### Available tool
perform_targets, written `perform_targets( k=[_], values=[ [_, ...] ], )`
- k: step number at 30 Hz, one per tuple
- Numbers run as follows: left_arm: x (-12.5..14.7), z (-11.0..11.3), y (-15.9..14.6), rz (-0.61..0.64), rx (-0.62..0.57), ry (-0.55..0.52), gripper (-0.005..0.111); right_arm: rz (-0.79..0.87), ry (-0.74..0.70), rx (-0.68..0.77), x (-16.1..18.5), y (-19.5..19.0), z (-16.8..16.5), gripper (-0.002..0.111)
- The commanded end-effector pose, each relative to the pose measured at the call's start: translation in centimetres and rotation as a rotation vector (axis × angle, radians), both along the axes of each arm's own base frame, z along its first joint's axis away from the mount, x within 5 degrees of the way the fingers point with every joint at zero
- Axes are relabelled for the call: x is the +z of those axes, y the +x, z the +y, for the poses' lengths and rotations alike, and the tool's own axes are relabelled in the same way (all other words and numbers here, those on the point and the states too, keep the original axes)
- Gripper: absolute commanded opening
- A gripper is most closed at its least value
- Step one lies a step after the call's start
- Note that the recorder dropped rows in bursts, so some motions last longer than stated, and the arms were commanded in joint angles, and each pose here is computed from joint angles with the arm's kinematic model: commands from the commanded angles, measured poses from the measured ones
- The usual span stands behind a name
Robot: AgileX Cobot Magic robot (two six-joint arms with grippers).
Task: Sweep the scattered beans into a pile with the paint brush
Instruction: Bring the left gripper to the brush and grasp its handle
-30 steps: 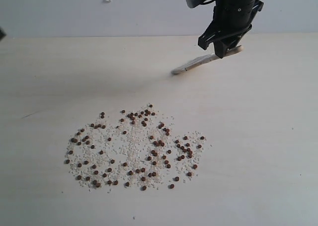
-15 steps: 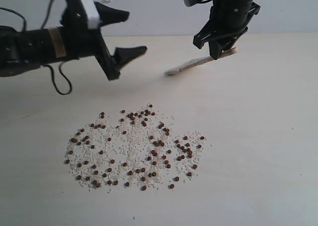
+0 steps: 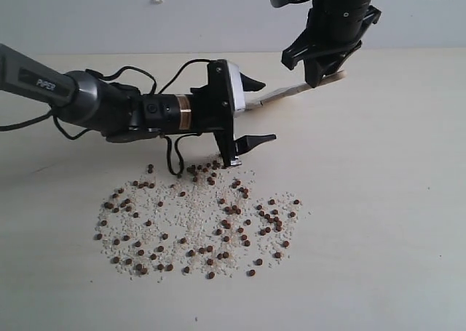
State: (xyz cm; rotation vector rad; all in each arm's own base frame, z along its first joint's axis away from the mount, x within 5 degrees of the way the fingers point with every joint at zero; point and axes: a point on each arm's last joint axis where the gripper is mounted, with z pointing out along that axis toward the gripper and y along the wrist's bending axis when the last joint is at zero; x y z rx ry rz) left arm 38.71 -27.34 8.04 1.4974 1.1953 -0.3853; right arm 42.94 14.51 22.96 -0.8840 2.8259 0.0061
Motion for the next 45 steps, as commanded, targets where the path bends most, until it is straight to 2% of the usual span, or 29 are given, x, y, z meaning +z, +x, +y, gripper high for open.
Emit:
perform_targets(
  k=[1,5,8,13,16,20,24,34,40,42,45],
  values=[
    [-0.3,-1.5,1.2,-0.01,0.064,0.027,0.082,-0.014,0.024,-0.004,0.8,-0.2,0.0,0.0],
    [0.3,-2.1,2.3,-0.043,0.101,0.003,0.082,-0.01,0.035,-0.006,0.8,-0.2,0.1,0.0],
    [0.4,-2.1,3.0,-0.049,0.139,0.033,0.082,-0.009,0.037,-0.006,0.8,-0.2,0.1,0.0],
    [0.5,-2.1,3.1,-0.072,0.137,0.051,0.082,-0.004,0.052,-0.007,0.8,-0.3,0.2,0.0],
    [-0.3,-1.9,3.2,-0.071,0.152,0.099,0.082,-0.003,0.055,-0.009,0.8,-0.3,0.2,0.0],
    [-1.6,-1.9,3.3,-0.097,0.133,0.131,0.08,-0.051,0.08,-0.032,2.5,0.0,0.4,0.0],
    [-0.9,-2.1,3.7,-0.108,0.149,0.106,0.061,-0.067,0.106,-0.034,3.5,-0.2,0.4,0.0],
    [0.5,-2.4,4.7,-0.07,0.22,0.009,0.0,-0.043,0.173,-0.041,3.5,-0.4,1.0,0.0],
    [0.4,-2.4,4.7,-0.06,0.218,0.015,0.0,-0.052,0.171,-0.004,3.7,-0.5,1.0,0.002],
    [0.4,-2.4,4.6,-0.068,0.205,0.026,0.0,-0.062,0.172,-0.006,4.2,-0.6,1.0,0.011],
    [0.3,-2.5,4.5,-0.063,0.196,0.03,0.0,-0.155,0.215,-0.012,6.1,-0.7,1.0,0.035]
  ],
)
